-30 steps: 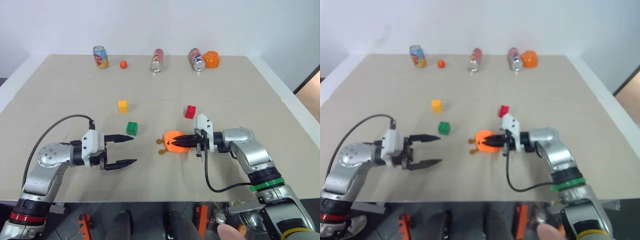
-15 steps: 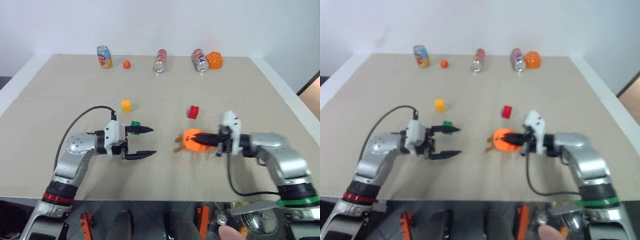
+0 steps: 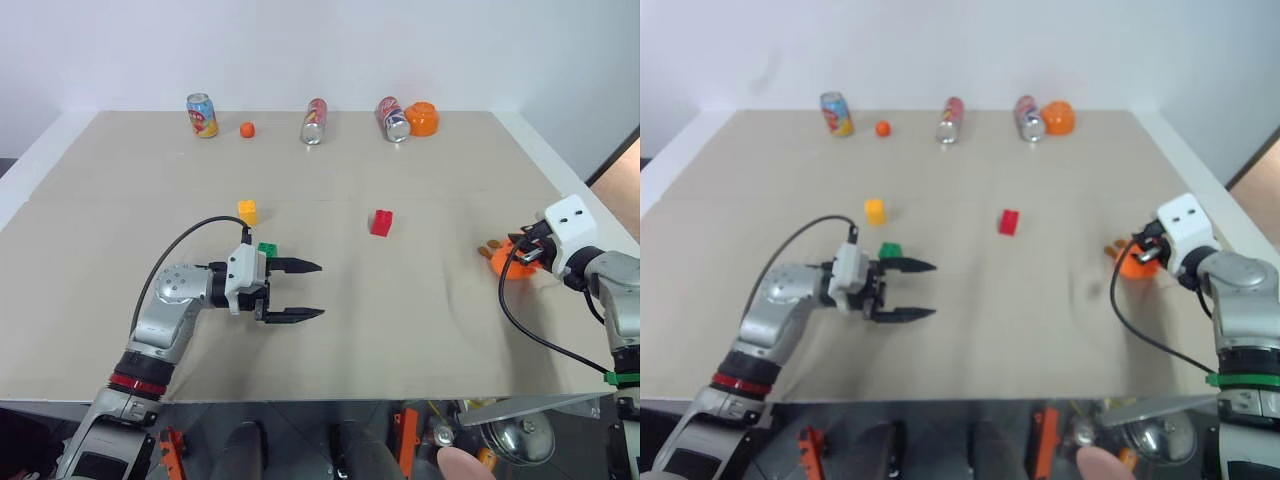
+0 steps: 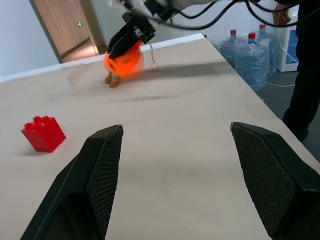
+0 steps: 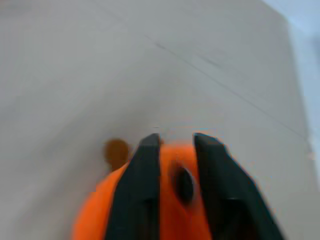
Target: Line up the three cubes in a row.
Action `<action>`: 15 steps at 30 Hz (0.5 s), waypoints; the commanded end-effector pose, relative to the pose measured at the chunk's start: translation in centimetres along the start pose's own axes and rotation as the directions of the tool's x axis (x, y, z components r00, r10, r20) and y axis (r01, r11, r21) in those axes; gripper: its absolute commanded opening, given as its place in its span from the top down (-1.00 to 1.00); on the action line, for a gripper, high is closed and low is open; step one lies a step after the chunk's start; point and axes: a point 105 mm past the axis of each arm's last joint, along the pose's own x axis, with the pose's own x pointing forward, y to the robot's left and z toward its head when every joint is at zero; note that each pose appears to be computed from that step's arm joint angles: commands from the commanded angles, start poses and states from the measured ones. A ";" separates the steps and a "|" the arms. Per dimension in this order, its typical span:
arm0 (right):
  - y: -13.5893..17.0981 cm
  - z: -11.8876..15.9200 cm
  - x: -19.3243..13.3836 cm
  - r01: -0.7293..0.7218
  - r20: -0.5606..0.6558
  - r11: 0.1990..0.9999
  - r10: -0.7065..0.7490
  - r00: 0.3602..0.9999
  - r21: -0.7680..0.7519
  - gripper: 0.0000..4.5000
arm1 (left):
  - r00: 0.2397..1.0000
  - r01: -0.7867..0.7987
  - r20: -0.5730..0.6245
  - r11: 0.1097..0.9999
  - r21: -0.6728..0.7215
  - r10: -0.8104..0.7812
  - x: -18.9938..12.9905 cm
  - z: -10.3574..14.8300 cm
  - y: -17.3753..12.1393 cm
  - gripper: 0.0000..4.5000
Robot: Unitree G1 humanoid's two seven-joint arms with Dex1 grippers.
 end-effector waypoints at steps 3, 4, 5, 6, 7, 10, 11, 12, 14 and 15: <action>-2.6 2.8 0.2 0.173 0.122 0.984 -0.176 0.977 0.037 -0.40 | 1.000 -0.001 0.026 0.999 0.040 0.000 0.2 1.0 0.6 -0.59; -3.0 3.1 0.2 0.198 0.137 0.978 -0.205 0.969 0.067 -0.54 | 1.000 -0.002 0.027 0.999 0.039 0.001 0.2 1.0 0.6 -0.59; -3.2 3.3 0.2 0.211 0.152 0.974 -0.222 0.963 0.084 -0.71 | 1.000 -0.003 0.028 0.999 0.037 0.002 0.2 1.0 0.6 -0.59; -3.5 3.7 0.2 0.225 0.172 0.969 -0.240 0.956 0.100 -0.85 | 1.000 -0.004 0.028 0.999 0.036 0.003 0.2 1.0 0.7 -0.59; -3.6 4.0 0.1 0.233 0.185 0.966 -0.250 0.950 0.110 -0.98 | 1.000 -0.004 0.028 0.999 0.036 0.003 0.2 1.0 0.7 -0.59; -3.9 5.1 0.3 0.220 0.230 0.956 -0.263 0.937 0.193 -0.98 | 1.000 -0.012 0.028 0.999 0.032 0.011 0.1 0.9 0.7 -0.59; -2.9 5.8 0.7 0.159 0.255 0.967 -0.208 0.944 0.200 -0.98 | 1.000 -0.016 0.027 0.999 0.030 0.015 0.0 0.8 0.7 -0.59; -2.2 6.2 0.9 0.113 0.271 0.973 -0.166 0.948 0.199 -0.98 | 1.000 -0.018 0.026 0.999 0.029 0.017 0.0 0.8 0.6 -0.59; 0.0 7.5 1.1 -0.014 0.329 0.989 -0.035 0.944 0.145 -0.98 | 0.999 -0.024 0.024 0.999 0.027 0.023 -0.1 0.8 0.6 -0.59; 1.3 7.8 1.2 -0.072 0.345 0.992 0.032 0.938 0.104 -0.98 | 0.999 -0.029 0.019 0.999 0.028 0.029 -0.2 0.7 0.7 -0.59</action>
